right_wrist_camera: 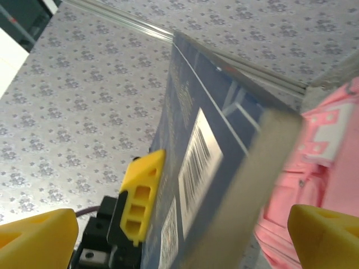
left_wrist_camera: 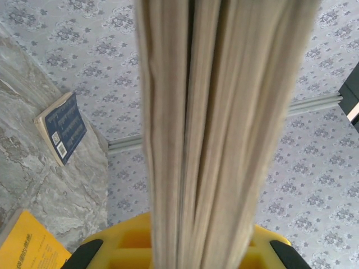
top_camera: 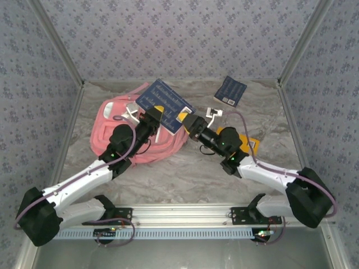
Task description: Pack books, pencil case, and school supplies into a backpack
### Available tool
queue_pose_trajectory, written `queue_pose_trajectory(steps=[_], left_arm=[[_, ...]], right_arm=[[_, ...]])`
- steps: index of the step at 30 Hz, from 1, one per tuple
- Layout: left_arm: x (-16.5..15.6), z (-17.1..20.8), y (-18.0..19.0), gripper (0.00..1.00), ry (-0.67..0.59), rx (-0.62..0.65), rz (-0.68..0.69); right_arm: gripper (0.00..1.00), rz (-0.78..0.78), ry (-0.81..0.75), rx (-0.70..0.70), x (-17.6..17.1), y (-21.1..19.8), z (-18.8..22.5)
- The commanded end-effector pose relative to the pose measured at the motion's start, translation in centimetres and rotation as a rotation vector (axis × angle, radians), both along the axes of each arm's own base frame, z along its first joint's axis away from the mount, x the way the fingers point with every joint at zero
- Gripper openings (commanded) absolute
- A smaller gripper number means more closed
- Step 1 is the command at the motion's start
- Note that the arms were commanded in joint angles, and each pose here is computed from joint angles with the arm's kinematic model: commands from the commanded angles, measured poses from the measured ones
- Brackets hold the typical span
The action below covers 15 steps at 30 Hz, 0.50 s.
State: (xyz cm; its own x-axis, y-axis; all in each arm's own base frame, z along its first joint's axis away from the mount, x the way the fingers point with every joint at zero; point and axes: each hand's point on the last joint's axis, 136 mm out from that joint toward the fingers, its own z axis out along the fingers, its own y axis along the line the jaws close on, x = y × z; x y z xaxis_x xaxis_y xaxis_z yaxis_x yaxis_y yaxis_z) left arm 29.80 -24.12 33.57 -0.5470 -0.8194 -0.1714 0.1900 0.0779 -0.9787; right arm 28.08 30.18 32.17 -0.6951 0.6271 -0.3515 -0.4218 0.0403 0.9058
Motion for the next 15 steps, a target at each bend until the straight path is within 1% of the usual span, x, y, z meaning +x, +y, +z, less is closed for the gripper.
queue_pose_trajectory(steps=[1, 4, 7, 9, 11, 13, 15], left_arm=[[-0.6, 4.3, 0.5, 0.0, -0.083, -0.097, 0.008], [-0.6, 3.5, 0.5, 0.0, -0.066, -0.069, 0.014], [-0.7, 3.1, 0.3, 0.0, -0.06, -0.065, 0.012], [-0.8, 2.9, 0.1, 0.0, -0.059, -0.056, 0.009], [-0.8, 2.7, -0.1, 0.0, -0.056, -0.046, 0.006], [-0.8, 2.4, -0.2, 0.0, -0.051, -0.04, 0.009], [-0.9, 2.3, -0.3, 0.0, -0.052, -0.031, 0.014]], right_arm=[[0.93, 0.011, -0.08, 0.123, 0.1, 0.4, 4.1], [0.81, 0.041, -0.085, 0.145, 0.3, 1.3, 4.6], [0.66, 0.037, -0.087, 0.136, 0.4, 1.8, 4.5], [0.5, 0.018, -0.085, 0.116, 0.4, 2.0, 4.2], [0.4, -0.005, -0.069, 0.096, 0.4, 2.1, 3.7], [0.28, -0.021, -0.052, 0.088, 0.4, 2.1, 3.2], [0.13, -0.029, -0.042, 0.087, 0.5, 2.1, 2.9]])
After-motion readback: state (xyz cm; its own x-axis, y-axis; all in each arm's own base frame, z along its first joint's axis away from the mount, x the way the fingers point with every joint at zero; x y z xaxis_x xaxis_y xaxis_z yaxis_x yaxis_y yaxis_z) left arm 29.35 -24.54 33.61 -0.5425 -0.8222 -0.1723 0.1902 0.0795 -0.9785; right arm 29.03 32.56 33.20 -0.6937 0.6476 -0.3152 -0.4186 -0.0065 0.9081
